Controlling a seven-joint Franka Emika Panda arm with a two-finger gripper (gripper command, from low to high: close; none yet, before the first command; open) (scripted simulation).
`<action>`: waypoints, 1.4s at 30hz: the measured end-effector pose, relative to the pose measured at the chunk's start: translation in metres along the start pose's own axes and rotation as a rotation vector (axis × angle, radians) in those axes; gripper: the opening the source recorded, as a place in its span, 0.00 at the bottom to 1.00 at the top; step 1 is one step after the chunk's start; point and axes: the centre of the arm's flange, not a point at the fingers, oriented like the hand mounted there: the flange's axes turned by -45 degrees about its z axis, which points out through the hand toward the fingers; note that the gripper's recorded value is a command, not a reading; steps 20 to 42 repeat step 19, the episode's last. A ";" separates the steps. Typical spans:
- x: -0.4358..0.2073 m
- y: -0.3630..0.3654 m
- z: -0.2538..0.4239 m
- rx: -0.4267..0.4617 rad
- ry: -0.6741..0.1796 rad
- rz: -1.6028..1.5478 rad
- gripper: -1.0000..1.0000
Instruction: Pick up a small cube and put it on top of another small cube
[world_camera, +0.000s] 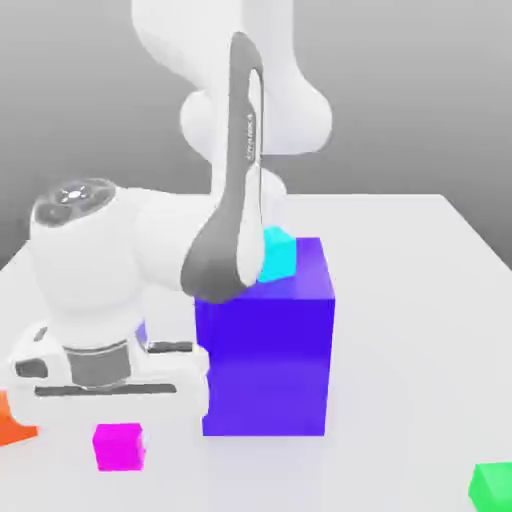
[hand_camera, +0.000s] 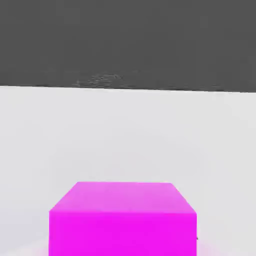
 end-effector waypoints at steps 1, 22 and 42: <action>0.012 -0.023 -0.002 0.001 -0.002 -0.051 0.00; 0.057 -0.350 0.022 -0.021 0.006 -0.683 1.00; 0.057 -0.350 0.022 -0.021 0.006 -0.683 1.00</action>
